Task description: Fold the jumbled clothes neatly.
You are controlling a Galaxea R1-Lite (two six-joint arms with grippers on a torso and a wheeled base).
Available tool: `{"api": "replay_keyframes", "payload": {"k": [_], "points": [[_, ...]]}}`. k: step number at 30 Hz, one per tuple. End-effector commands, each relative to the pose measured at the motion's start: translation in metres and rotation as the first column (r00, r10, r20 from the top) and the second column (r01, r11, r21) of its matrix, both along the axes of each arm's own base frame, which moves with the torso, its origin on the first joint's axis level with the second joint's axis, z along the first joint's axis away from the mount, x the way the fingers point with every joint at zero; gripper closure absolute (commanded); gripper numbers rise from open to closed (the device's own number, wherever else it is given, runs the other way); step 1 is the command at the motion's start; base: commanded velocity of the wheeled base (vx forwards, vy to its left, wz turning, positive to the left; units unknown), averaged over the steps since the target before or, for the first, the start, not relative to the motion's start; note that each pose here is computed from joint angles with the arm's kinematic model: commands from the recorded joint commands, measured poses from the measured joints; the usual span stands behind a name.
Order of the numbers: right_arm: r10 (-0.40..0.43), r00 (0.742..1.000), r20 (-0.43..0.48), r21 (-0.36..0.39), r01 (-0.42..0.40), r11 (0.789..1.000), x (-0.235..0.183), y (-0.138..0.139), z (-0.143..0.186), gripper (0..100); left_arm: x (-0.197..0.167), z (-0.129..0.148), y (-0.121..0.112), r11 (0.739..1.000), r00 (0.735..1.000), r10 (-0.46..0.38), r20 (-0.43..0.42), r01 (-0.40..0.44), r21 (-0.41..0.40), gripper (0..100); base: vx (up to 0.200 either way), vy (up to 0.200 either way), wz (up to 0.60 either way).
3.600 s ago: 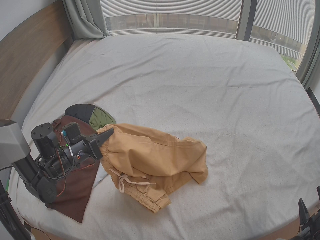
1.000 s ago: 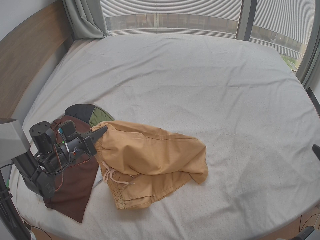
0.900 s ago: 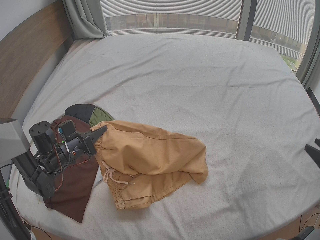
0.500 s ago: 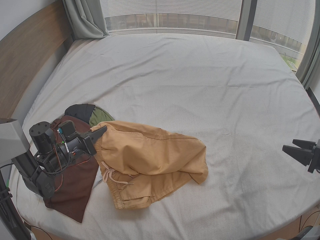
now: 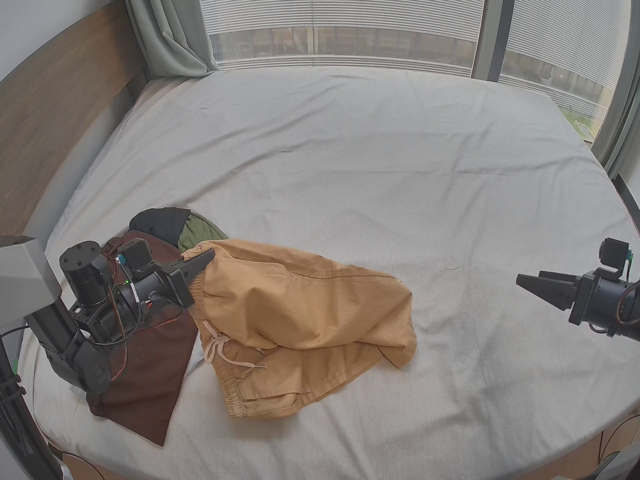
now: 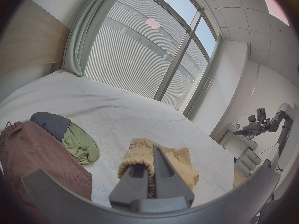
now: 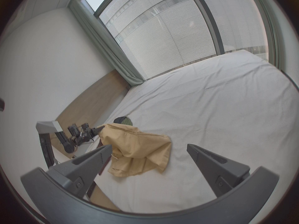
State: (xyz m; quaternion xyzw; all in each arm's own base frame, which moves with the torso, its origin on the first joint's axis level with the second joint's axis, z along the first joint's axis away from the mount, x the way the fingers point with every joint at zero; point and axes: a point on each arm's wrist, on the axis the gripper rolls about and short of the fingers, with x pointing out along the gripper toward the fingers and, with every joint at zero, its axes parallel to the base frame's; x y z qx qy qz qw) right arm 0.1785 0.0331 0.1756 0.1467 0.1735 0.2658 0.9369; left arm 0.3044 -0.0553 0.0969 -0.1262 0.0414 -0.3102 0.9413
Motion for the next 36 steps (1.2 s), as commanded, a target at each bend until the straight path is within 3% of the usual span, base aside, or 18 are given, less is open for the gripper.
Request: {"api": "replay_keyframes", "payload": {"k": [1,8,20,24,31,36], "points": [[0.045,0.992,-0.12,0.056,-0.038,0.998,0.022,0.016,-0.025,0,0.002,0.0,0.002,1.0,1.0,0.008,0.0,-0.008,-0.002,100,0.0,0.0,0.0],[0.06,0.987,-0.149,0.159,-0.036,0.987,0.041,0.03,-0.035,0,0.003,-0.001,0.007,1.0,1.0,0.021,0.0,-0.021,-0.002,100,0.0,0.0,0.0],[0.065,0.981,-0.184,0.156,-0.036,0.987,0.069,0.04,-0.066,0,0.004,-0.001,0.008,1.0,1.0,0.026,-0.002,-0.026,-0.001,100,0.0,0.0,0.0],[0.074,0.969,-0.238,0.153,-0.038,0.987,0.078,0.051,-0.094,0,0.004,-0.002,0.008,1.0,1.0,0.026,-0.003,-0.026,-0.001,100,0.0,0.0,0.0],[0.061,0.971,-0.233,0.232,-0.005,0.973,0.094,0.07,-0.124,0,0.004,-0.002,0.008,1.0,1.0,0.026,-0.005,-0.026,-0.001,100,0.0,0.0,0.0],[0.035,0.971,-0.235,0.233,0.021,0.972,0.101,0.073,-0.144,0,0.004,-0.003,0.008,1.0,1.0,0.023,-0.009,-0.023,0.0,100,0.0,0.0,0.0]]}}
